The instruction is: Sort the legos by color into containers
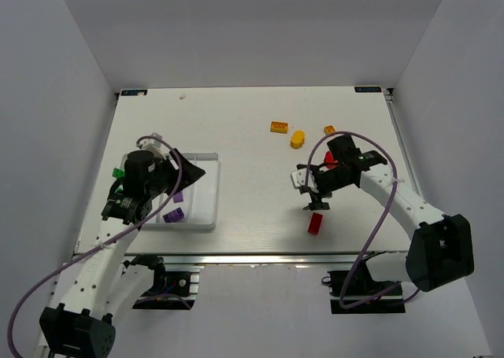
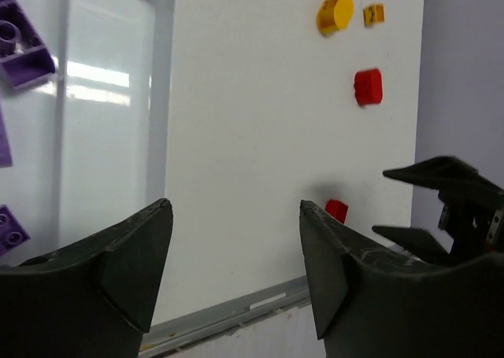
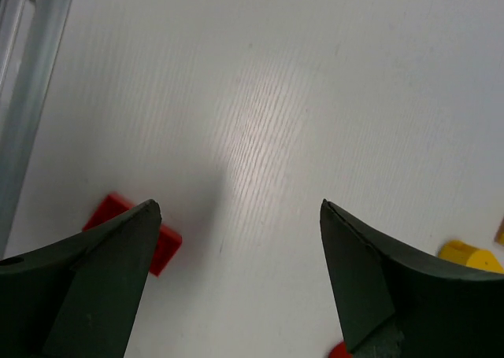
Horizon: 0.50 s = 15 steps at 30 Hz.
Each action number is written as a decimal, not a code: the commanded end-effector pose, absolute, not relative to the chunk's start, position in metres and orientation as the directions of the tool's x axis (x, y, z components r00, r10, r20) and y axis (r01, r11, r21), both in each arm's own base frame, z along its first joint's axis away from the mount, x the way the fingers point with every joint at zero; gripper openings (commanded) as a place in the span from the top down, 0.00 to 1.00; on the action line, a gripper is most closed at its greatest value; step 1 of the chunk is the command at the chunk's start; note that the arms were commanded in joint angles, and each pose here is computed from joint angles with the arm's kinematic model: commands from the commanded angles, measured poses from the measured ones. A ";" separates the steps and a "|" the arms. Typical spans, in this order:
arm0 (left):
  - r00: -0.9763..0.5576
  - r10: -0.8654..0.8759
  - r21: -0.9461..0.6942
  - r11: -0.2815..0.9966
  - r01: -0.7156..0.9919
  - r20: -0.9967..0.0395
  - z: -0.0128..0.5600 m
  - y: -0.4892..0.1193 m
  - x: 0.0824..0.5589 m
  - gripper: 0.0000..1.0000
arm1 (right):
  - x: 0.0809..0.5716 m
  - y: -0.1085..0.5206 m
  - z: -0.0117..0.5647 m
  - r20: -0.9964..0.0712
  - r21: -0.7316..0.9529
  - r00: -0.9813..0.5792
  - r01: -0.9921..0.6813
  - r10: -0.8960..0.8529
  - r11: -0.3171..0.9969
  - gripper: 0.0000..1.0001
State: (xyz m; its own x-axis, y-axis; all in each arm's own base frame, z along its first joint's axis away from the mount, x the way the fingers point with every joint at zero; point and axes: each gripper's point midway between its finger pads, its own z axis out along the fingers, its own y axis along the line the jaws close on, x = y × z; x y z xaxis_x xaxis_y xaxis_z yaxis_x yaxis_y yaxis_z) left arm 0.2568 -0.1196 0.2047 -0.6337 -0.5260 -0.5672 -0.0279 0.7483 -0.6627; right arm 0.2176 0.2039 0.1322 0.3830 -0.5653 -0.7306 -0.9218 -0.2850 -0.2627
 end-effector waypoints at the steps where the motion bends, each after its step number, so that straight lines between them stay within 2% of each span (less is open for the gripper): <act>1: -0.630 -0.475 -0.614 0.790 0.004 -0.615 0.207 -0.132 0.261 0.24 | 0.203 0.173 0.119 -0.609 -0.335 0.570 -0.816 -0.552 -0.471 0.14; 2: -0.636 -0.466 -0.607 0.794 0.005 -0.615 0.203 -0.137 0.260 0.23 | 0.204 0.162 0.109 -0.539 -0.362 0.648 -0.755 -0.538 -0.547 0.14; 6: -0.626 -0.473 -0.603 0.798 -0.006 -0.620 0.199 -0.139 0.260 0.21 | 0.199 0.146 0.095 -0.449 -0.331 0.751 -0.643 -0.484 -0.690 0.15; 15: -0.582 -0.498 -0.601 0.799 -0.019 -0.643 0.203 -0.127 0.247 0.21 | 0.195 0.136 0.075 -0.430 -0.253 0.789 -0.571 -0.438 -0.781 0.19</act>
